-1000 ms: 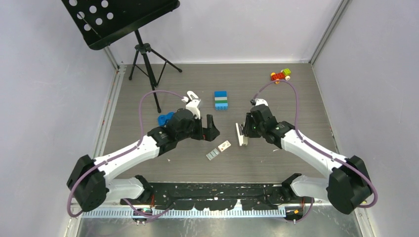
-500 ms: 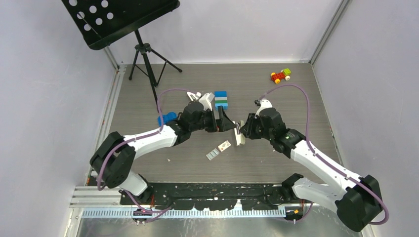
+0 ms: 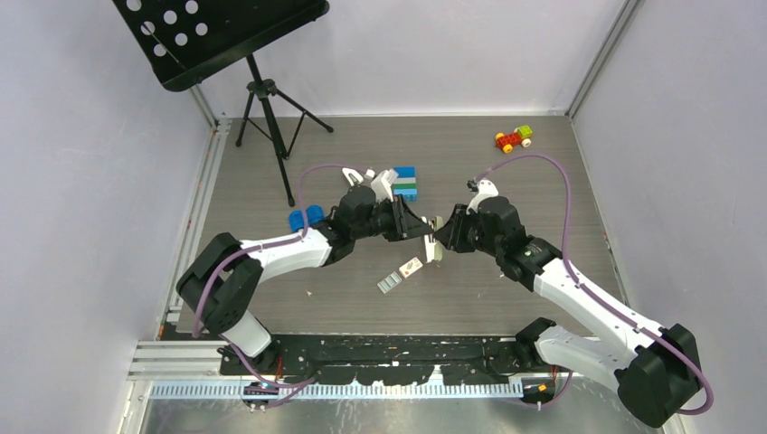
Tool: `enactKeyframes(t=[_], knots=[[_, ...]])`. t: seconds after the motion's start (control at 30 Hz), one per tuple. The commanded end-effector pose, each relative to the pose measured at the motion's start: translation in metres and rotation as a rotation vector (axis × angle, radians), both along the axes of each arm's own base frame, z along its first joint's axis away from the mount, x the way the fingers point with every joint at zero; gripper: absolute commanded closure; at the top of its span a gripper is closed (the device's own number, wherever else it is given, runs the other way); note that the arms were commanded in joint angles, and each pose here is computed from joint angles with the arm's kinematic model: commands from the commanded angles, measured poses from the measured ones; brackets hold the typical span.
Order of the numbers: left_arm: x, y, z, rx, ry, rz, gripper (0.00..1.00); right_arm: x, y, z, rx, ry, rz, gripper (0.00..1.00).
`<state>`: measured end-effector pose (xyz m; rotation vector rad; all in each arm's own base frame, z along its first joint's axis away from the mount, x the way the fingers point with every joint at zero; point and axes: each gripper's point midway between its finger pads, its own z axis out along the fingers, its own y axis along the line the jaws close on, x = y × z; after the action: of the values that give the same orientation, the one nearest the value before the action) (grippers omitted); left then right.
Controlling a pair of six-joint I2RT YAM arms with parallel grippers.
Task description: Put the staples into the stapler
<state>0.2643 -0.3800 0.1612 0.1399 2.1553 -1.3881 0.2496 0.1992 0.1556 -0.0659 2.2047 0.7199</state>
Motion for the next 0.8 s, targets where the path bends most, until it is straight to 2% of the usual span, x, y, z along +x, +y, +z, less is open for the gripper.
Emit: enactKeyframes(t=[0.0, 0.03, 0.13, 0.23, 0.37, 0.5, 0.63, 0.77], knots=[[0.001, 0.002, 0.037, -0.06, -0.14, -0.027, 0.96, 0.004, 0.013, 0.025, 0.085, -0.065, 0.024, 0.86], [0.002, 0.006, 0.038, -0.05, -0.157, -0.022, 1.0, 0.004, 0.012, 0.026, 0.087, -0.062, 0.023, 0.8], [0.006, 0.024, 0.04, -0.02, -0.215, 0.002, 1.0, 0.001, 0.012, 0.03, 0.09, -0.049, 0.023, 0.55], [0.005, 0.039, 0.042, 0.028, -0.311, 0.0, 1.0, -0.002, 0.012, 0.038, 0.1, -0.046, 0.027, 0.43], [-0.007, 0.051, 0.046, 0.099, -0.482, -0.08, 1.0, -0.01, 0.022, 0.056, 0.147, -0.044, 0.086, 0.36], [-0.024, 0.06, 0.059, 0.115, -0.683, -0.175, 0.96, -0.021, 0.036, 0.068, 0.188, -0.053, 0.203, 0.33], [-0.037, 0.068, 0.074, 0.099, -0.893, -0.22, 0.95, -0.035, 0.047, 0.079, 0.21, -0.165, 0.362, 0.29], [-0.047, 0.071, 0.084, 0.084, -0.962, -0.251, 0.96, -0.051, 0.047, 0.095, 0.2, -0.352, 0.502, 0.26]])
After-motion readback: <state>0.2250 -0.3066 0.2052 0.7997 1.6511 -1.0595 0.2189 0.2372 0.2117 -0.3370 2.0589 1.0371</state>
